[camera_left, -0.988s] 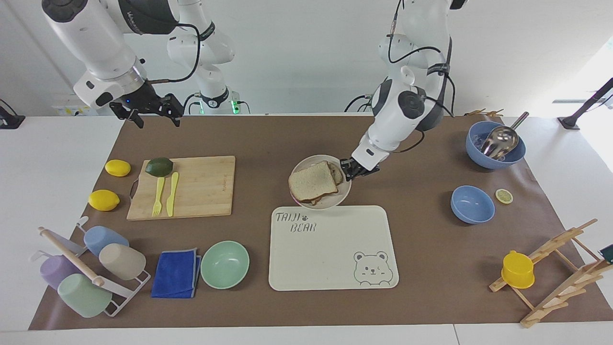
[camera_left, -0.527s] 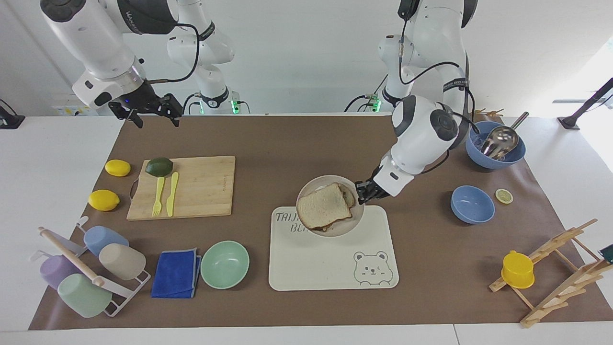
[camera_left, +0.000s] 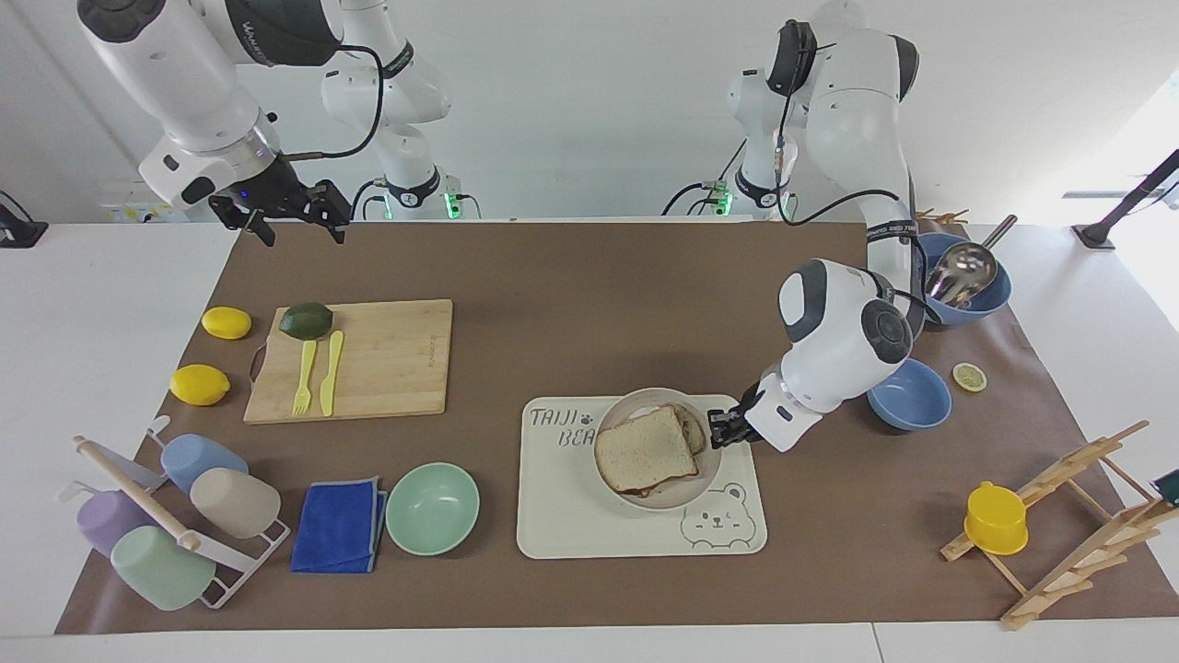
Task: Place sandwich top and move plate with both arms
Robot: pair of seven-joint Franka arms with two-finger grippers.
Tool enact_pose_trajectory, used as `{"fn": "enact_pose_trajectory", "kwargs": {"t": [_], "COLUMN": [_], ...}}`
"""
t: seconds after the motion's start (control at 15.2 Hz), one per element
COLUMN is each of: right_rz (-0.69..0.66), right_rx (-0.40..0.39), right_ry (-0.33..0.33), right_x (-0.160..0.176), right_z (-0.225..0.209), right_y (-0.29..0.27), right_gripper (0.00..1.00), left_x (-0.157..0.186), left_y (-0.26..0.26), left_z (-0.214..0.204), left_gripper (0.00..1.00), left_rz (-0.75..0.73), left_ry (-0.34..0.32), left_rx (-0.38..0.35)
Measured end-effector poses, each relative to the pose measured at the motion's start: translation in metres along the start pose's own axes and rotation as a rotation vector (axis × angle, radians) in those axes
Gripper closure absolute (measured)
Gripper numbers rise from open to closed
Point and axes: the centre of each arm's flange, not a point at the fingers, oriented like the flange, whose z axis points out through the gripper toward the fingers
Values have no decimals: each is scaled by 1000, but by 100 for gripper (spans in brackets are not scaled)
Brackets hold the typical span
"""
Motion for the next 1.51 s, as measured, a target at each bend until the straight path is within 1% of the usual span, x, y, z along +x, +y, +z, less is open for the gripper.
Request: {"fn": "enact_pose_trajectory", "kwargs": {"t": [0.46,0.53,0.59,0.66,0.72,0.86,0.92,1.05,1.12,1.25,1.45,1.51], "right_rz": [1,1,1,0,0,0,0,0,0,0,-1,-1], "right_rx": [0,0,0,0,0,0,0,0,0,0,0,0], "right_ry": [0,0,0,0,0,0,0,0,0,0,0,0], "right_x": [0,0,0,0,0,0,0,0,0,0,0,0], "right_z": [0,0,0,0,0,0,0,0,0,0,0,0], "right_y": [0,0,0,0,0,0,0,0,0,0,0,0], "right_gripper": [0,0,0,0,0,0,0,0,0,0,0,0], "left_x": [-3,-3,-2,-2,-3,-2,0,1,-2,-14,-44,-55], "left_y": [-5,-5,-5,-6,-8,-14,-20,-35,-43,-56,-67,-65], "left_z": [12,11,11,10,8,-4,-19,-66,-92,-142,-208,-228], "left_gripper": [96,89,80,70,57,36,25,4,0,0,0,0], "left_rz": [1,1,0,-1,-3,-11,-19,-36,-43,-56,-49,-44], "left_ry": [10,11,12,9,-4,-31,-33,-17,-5,2,-23,-25], "left_rx": [4,4,4,4,6,6,5,4,13,49,156,180]}}
